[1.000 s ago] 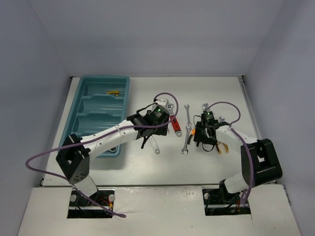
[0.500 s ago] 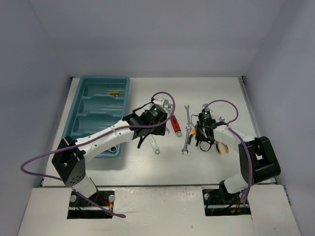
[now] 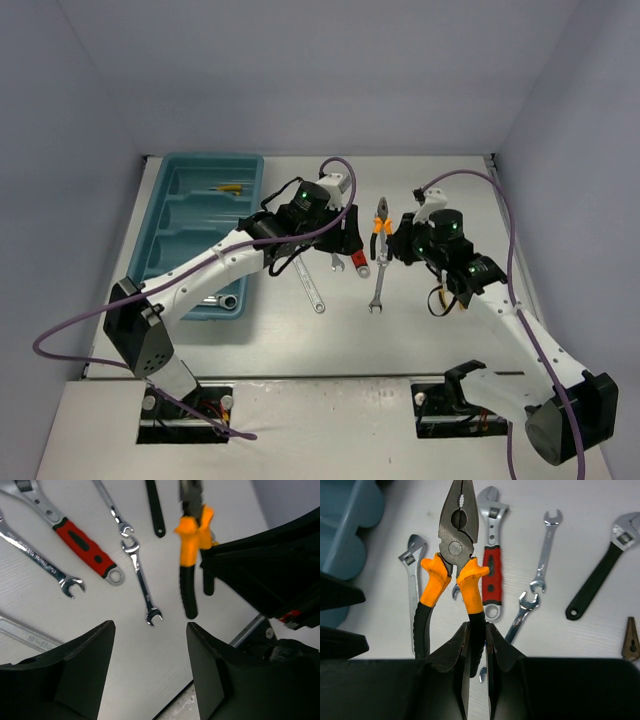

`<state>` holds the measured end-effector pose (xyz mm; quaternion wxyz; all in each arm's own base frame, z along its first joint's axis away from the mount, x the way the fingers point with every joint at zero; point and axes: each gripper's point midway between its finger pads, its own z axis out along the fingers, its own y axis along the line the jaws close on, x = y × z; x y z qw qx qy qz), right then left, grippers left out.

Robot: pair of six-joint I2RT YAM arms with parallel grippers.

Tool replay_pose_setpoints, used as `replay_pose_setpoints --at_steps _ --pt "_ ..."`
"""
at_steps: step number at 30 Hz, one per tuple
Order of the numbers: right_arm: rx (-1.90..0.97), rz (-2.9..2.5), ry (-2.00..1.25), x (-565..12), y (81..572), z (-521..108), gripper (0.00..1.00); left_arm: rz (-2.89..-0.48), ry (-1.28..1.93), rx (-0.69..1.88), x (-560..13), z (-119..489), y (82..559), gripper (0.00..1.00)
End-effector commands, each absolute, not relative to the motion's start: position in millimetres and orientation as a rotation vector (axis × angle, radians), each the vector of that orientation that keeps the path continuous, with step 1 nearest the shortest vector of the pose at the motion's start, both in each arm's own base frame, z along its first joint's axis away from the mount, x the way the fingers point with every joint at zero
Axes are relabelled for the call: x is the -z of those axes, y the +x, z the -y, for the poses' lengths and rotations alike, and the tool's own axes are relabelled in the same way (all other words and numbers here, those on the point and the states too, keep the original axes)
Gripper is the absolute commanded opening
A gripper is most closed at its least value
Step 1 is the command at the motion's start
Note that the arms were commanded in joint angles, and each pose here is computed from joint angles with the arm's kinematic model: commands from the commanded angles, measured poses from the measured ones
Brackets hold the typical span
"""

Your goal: Sort the tools into containers

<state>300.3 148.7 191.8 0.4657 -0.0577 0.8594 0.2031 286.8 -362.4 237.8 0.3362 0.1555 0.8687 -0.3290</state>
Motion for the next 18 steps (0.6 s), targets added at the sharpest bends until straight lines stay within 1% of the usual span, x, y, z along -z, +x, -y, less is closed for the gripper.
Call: replay_pose_setpoints --at_steps 1,6,13,18 --pt "-0.622 -1.993 -0.288 -226 295 -176 0.00 -2.070 0.477 1.073 -303 387 286 0.56" --pt "-0.678 -1.952 -0.327 -238 290 -190 0.00 -2.068 0.478 1.151 -301 398 284 0.56" --pt "-0.750 -1.912 -0.362 -248 286 -204 0.00 -2.141 0.441 1.141 -276 399 288 0.56" --pt "-0.774 -1.903 -0.379 -249 283 -210 0.00 -2.131 0.375 1.120 -279 388 299 0.56"
